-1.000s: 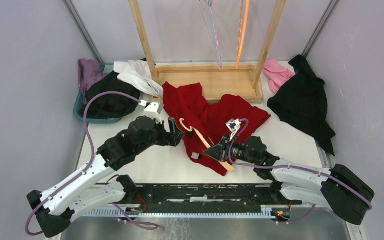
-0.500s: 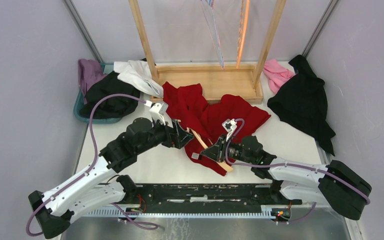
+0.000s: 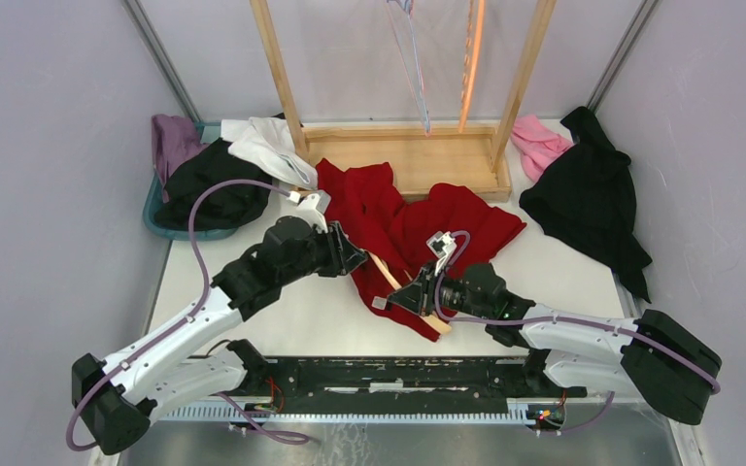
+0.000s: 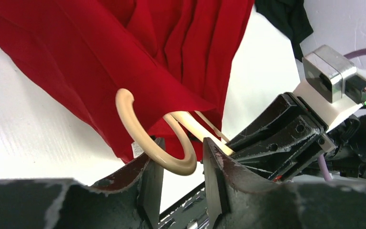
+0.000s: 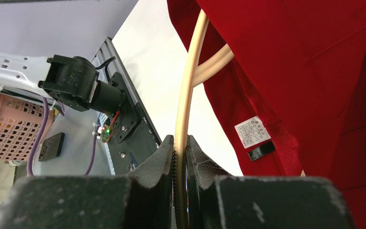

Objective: Place the skirt on the hanger
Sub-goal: Hang the skirt on the hanger.

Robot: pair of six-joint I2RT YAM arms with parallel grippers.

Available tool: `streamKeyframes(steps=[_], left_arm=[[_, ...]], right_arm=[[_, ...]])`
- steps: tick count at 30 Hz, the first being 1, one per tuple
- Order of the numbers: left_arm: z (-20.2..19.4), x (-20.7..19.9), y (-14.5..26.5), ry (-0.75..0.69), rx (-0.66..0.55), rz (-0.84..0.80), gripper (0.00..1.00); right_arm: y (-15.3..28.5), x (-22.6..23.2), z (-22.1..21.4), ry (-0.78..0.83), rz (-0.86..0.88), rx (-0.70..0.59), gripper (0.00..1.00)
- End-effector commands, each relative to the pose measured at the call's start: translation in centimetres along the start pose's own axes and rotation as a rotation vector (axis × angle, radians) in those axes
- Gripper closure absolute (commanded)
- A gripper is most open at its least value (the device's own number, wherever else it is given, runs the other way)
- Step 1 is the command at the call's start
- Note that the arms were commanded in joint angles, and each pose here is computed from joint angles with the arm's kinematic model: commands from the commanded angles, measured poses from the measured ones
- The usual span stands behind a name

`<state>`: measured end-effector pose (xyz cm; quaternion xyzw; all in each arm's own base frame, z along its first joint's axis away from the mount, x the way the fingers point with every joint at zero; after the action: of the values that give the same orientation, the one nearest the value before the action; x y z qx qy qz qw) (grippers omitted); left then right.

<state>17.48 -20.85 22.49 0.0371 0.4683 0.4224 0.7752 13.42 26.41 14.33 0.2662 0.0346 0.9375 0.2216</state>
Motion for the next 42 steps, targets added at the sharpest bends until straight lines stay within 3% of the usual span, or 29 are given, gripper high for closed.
streamKeyframes(steps=[1, 6, 8, 16, 18, 24, 29, 33, 38, 42], left_arm=[[1.9, -1.2, 0.7, 0.035, -0.047, -0.028, 0.59], [2.4, -1.0, 0.8, 0.047, -0.059, -0.010, 0.49], [2.3, -1.0, 0.7, 0.058, -0.053, -0.013, 0.49], [1.6, -0.9, -0.1, 0.086, 0.011, -0.015, 0.91], [1.5, -0.9, 0.0, 0.085, 0.019, -0.011, 0.96], [2.1, -0.9, 0.7, 0.082, -0.014, 0.009, 0.97], [2.6, -1.2, 1.0, 0.082, -0.037, 0.007, 0.97], [3.0, -1.5, 1.0, 0.083, -0.049, -0.003, 0.97], [3.4, -2.0, 0.7, 0.079, -0.054, -0.016, 0.97], [3.6, -2.4, 0.5, 0.090, -0.055, -0.035, 0.97]], right_arm=[[-0.5, 1.2, 3.0, 0.055, 0.026, -0.101, 0.99], [-0.5, 1.3, 2.9, 0.062, 0.026, -0.095, 0.99], [-0.5, 1.3, 2.7, 0.064, 0.022, -0.089, 0.99], [-0.7, 1.2, 2.3, 0.079, -0.011, -0.061, 0.99], [-0.8, 1.3, 2.3, 0.081, -0.011, -0.053, 0.99], [-0.7, 1.9, 2.5, 0.064, -0.015, -0.009, 0.97], [1.1, 2.4, 2.7, 0.051, -0.035, 0.023, 0.75], [3.9, 2.2, 2.9, 0.051, -0.102, 0.038, 0.67], [7.7, 1.2, 2.4, 0.054, -0.230, 0.061, 0.65], [8.5, 0.1, 0.6, 0.045, -0.302, 0.168, 0.70]])
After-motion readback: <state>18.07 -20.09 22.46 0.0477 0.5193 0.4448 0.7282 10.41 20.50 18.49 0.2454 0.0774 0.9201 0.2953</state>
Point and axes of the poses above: each gripper's point midway between its finger pads, its own y axis back along the fingers, its own x axis along the line the jaws close on, z = x × y, the point moved 5 cm from there along y, back along the fingers, and after that the axes turned 11 degrees about y, right-handed, at the moved point
